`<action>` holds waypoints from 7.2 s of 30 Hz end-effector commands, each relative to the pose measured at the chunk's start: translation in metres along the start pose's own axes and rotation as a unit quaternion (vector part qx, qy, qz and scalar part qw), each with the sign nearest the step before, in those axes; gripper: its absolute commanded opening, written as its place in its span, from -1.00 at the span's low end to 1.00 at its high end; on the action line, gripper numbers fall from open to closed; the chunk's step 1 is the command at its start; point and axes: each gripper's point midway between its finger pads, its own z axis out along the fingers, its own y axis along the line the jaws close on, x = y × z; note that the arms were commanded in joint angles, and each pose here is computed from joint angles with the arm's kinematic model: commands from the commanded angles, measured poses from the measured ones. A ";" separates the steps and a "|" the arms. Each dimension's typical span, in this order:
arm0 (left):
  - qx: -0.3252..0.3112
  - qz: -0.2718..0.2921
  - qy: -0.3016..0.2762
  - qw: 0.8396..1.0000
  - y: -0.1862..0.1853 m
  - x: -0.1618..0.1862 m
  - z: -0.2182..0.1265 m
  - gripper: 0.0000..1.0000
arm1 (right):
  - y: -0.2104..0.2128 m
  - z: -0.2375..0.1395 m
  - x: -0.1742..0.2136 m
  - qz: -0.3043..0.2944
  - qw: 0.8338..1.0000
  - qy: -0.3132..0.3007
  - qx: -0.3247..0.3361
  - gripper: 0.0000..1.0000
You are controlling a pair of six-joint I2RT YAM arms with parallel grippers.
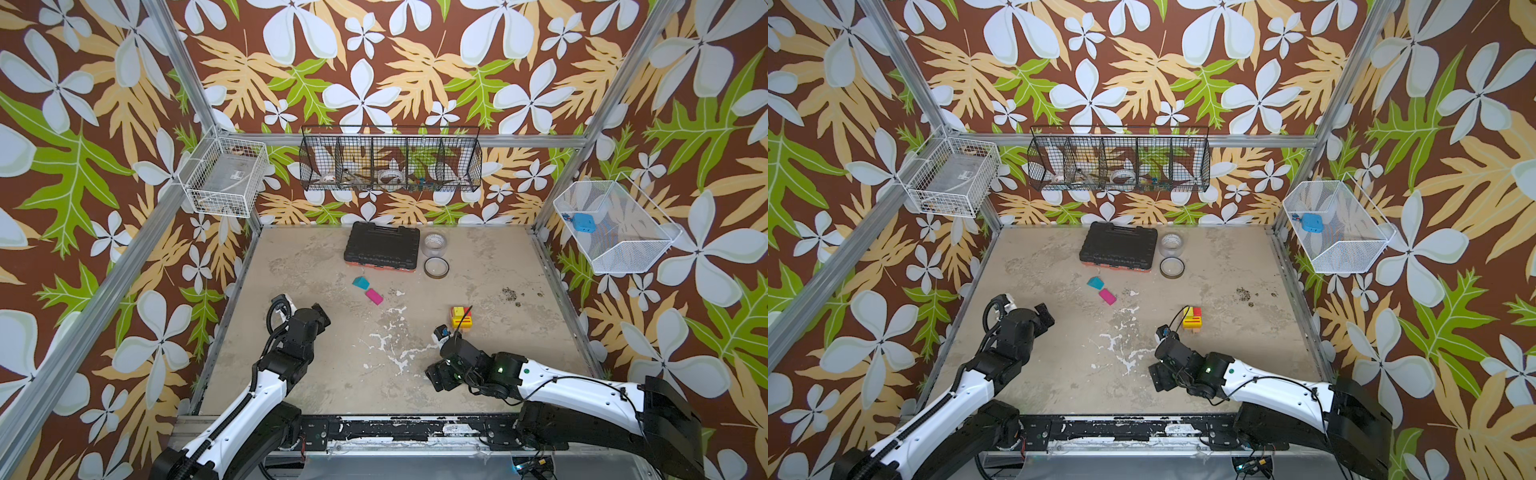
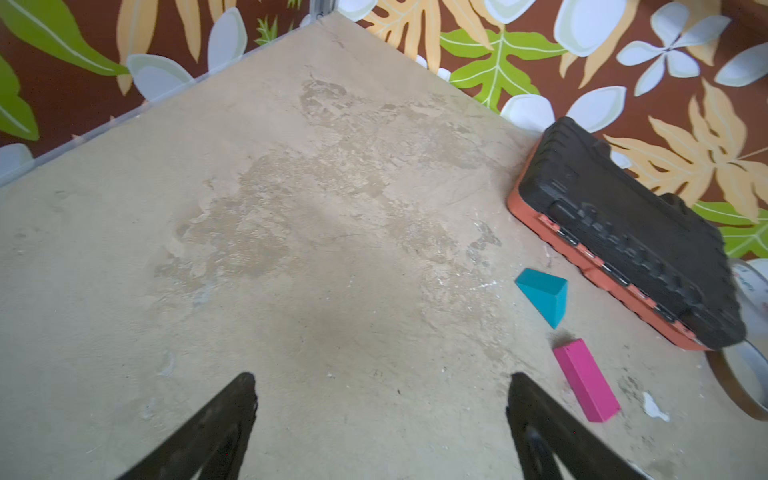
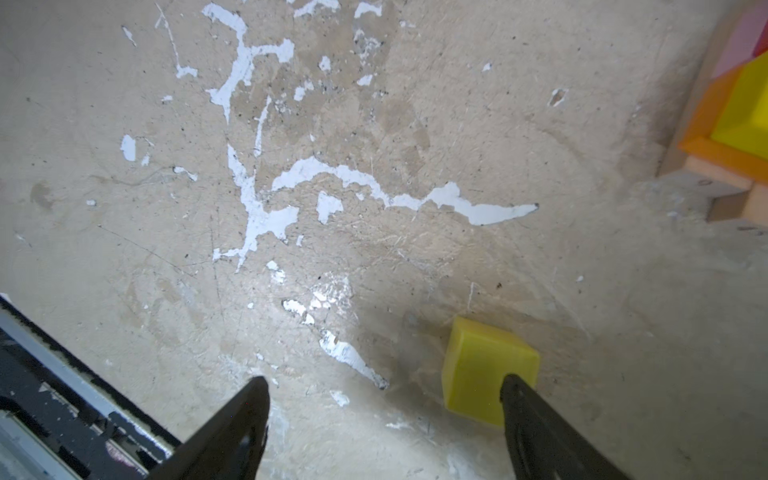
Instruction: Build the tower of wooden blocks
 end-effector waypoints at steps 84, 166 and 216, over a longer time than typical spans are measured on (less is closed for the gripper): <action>0.123 -0.016 -0.017 0.992 -0.017 0.001 -0.030 0.96 | -0.094 -0.048 -0.055 0.188 0.974 -0.085 0.090 -0.71; 0.533 0.051 0.095 0.839 -0.150 0.048 -0.119 1.00 | -0.172 -0.002 -0.114 0.209 0.971 -0.039 0.107 -0.30; 0.472 0.035 0.115 0.873 -0.148 0.055 -0.091 1.00 | -0.212 -0.048 -0.109 0.277 0.942 -0.111 0.154 -0.28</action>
